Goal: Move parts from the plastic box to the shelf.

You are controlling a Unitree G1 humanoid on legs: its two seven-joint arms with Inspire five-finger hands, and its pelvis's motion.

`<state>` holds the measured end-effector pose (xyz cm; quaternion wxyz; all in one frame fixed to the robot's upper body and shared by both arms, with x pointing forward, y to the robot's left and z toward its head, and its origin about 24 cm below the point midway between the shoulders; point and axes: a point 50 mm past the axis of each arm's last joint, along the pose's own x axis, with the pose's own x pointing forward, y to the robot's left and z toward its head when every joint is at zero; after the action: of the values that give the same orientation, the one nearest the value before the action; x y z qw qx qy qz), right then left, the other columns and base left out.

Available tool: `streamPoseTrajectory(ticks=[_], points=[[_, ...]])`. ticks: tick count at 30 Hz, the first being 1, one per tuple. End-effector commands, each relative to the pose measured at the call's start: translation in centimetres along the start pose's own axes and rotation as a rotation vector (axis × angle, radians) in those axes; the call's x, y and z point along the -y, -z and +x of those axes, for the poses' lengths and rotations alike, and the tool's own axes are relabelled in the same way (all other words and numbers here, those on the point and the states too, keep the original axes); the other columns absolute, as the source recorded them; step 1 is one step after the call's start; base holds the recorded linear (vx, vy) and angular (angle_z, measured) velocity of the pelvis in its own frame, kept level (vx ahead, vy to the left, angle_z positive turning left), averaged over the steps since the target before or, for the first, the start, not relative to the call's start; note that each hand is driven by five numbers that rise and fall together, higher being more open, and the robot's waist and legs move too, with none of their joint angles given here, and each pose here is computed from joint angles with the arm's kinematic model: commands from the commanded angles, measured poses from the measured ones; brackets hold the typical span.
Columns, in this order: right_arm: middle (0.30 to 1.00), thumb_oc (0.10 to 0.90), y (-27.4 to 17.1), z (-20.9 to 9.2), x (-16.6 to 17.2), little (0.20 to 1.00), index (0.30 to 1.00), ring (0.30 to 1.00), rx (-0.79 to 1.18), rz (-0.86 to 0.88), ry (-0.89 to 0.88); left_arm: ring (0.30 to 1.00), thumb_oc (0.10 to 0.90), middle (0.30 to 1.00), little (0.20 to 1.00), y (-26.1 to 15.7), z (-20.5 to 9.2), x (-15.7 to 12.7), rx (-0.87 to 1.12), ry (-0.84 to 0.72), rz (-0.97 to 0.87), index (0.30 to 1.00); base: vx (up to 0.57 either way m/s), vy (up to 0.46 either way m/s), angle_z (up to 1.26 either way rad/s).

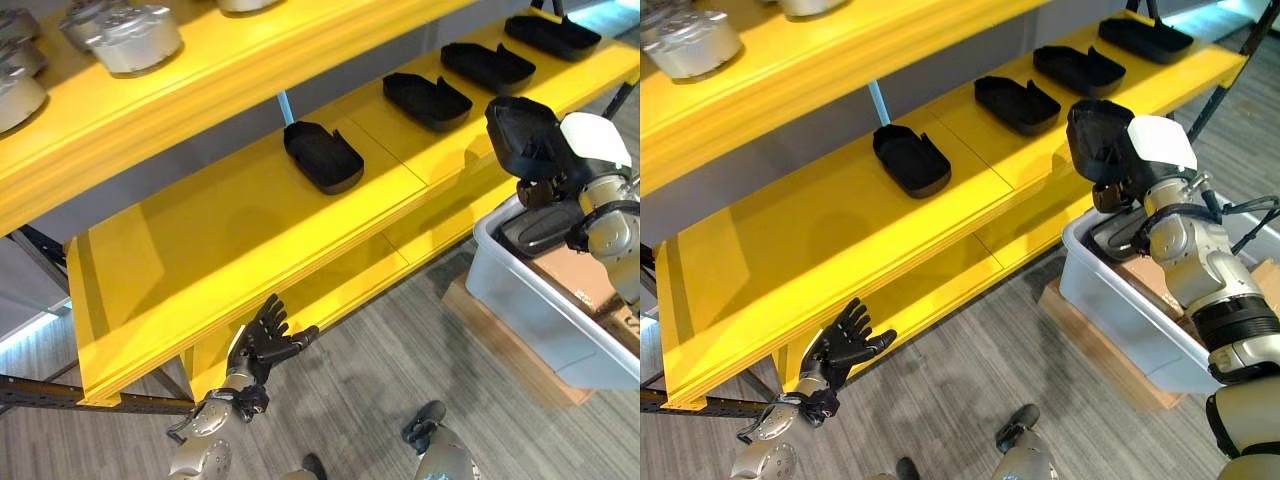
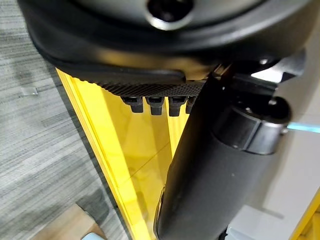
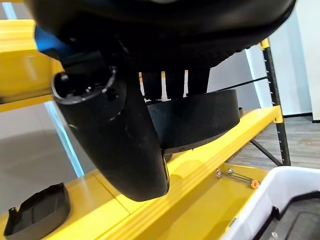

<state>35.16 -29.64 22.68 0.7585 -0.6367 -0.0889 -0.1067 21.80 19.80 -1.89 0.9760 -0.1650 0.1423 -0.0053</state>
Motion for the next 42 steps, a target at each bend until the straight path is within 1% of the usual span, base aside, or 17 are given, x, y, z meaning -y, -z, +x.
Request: streamPoseTrajectory(ticks=[1, 6, 13, 17, 21, 24, 27, 32, 42], points=[[0.3, 0.4, -3.0, 1.2, 6.6, 0.3, 0.3, 0.3, 0.129, 0.059, 0.3, 1.0, 0.9, 1.0, 1.0, -4.2, 0.5, 0.9, 0.19, 0.091, 0.075, 1.0, 0.01, 0.048, 0.14], [0.3, 0.4, -2.8, 1.3, 5.3, 0.3, 0.3, 0.3, 0.108, 0.081, 0.263, 1.0, 0.9, 1.0, 1.0, -4.6, 0.3, 0.6, 0.207, 0.074, 0.078, 1.0, 0.01, 0.079, 0.12], [0.3, 0.4, -4.1, 2.0, 3.6, 0.3, 0.3, 0.3, 0.119, 0.122, 0.23, 1.0, 0.9, 1.0, 1.0, -5.0, 0.0, 0.0, 0.233, 0.037, 0.075, 1.0, -0.01, 0.112, 0.26], [0.3, 0.4, -3.6, 1.8, 2.8, 0.3, 0.3, 0.3, 0.097, 0.117, 0.204, 1.0, 0.9, 1.0, 1.0, -4.9, 0.1, 0.4, 0.22, 0.053, 0.087, 1.0, -0.04, 0.027, 0.32], [0.3, 0.4, -2.1, 0.9, 2.7, 0.3, 0.3, 0.3, 0.075, 0.076, 0.178, 1.0, 0.9, 1.0, 1.0, -5.0, 0.6, 0.3, 0.213, 0.064, 0.12, 1.0, -0.02, -0.079, 1.29], [0.3, 0.4, -1.5, 0.6, 3.2, 0.3, 0.3, 0.3, 0.061, 0.108, 0.204, 1.0, 0.9, 1.0, 1.0, -5.4, 1.1, 0.5, 0.229, 0.066, 0.133, 1.0, 0.05, -0.195, 0.9], [0.3, 0.4, -1.9, 0.9, 3.4, 0.3, 0.3, 0.3, 0.073, 0.127, 0.202, 1.0, 0.9, 1.0, 1.0, -5.2, 0.9, 0.1, 0.228, 0.041, 0.125, 1.0, 0.09, -0.206, 0.56], [0.3, 0.4, -2.3, 1.1, 3.2, 0.3, 0.3, 0.3, 0.087, 0.139, 0.185, 1.0, 0.9, 1.0, 1.0, -4.2, 0.3, -0.5, 0.193, 0.009, 0.106, 1.0, 0.06, -0.156, -0.03], [0.3, 0.4, -3.1, 1.7, 3.3, 0.3, 0.3, 0.3, 0.108, 0.15, 0.181, 1.0, 0.9, 1.0, 1.0, -3.4, -0.2, -0.7, 0.17, 0.001, 0.084, 1.0, 0.02, -0.102, -0.01]])
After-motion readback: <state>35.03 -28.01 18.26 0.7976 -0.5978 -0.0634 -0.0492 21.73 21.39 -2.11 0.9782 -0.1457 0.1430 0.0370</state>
